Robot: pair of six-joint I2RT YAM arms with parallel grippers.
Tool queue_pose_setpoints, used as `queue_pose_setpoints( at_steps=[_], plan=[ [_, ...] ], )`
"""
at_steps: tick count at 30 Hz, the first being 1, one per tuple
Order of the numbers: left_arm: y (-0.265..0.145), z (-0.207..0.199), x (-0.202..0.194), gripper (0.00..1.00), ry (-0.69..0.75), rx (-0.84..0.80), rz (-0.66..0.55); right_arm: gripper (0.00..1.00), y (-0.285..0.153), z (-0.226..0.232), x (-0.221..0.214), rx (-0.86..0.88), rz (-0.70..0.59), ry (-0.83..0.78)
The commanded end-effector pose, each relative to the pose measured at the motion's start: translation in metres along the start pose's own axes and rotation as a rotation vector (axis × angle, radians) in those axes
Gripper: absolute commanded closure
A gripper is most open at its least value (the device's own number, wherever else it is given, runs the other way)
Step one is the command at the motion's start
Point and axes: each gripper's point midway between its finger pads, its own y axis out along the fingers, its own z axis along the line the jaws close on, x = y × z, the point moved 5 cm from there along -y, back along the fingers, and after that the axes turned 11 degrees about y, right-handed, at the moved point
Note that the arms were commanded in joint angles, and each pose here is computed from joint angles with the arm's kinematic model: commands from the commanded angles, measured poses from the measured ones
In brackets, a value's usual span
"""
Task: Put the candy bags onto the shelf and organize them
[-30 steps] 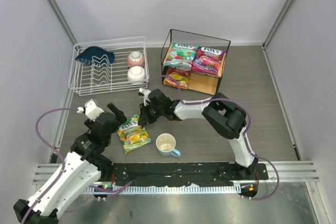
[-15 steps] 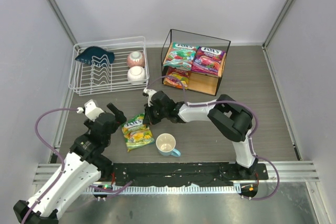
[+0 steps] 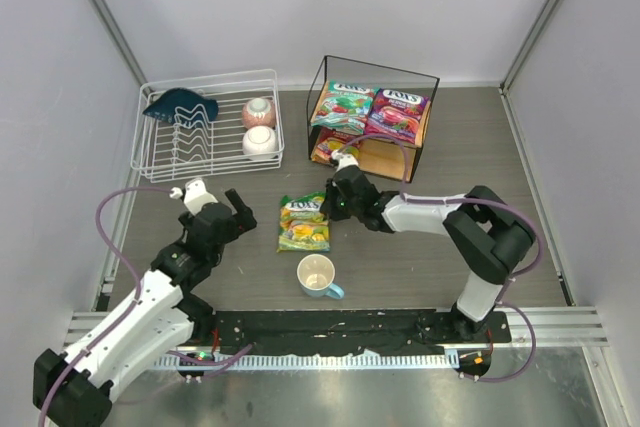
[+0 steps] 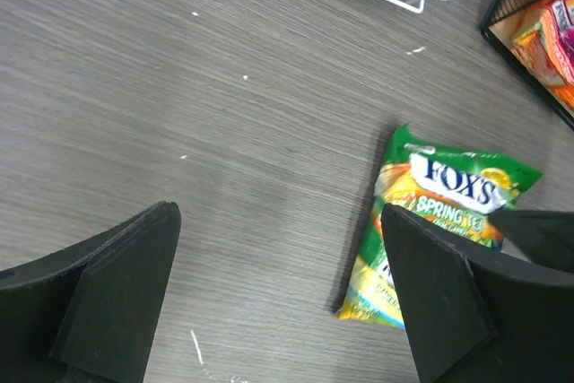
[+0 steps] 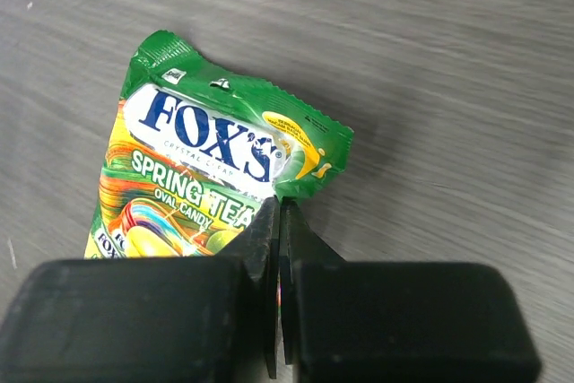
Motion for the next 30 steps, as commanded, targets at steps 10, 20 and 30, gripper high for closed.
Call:
queue_pose_setpoints(
  at_steps=[10, 20, 30],
  plan=[
    [0.026, -0.048, -0.011, 0.00, 0.083, -0.265, 0.026, 0.99, -0.042, -0.042, 0.039, -0.080, -0.140, -0.012],
    [0.028, -0.058, -0.022, 0.00, 0.122, -0.368, 0.030, 0.82, -0.033, -0.050, 0.048, -0.088, -0.117, -0.060],
    [0.023, -0.067, -0.034, 0.00, 0.137, -0.461, 0.045, 0.47, -0.069, -0.058, 0.043, -0.118, -0.218, 0.091]
  ],
)
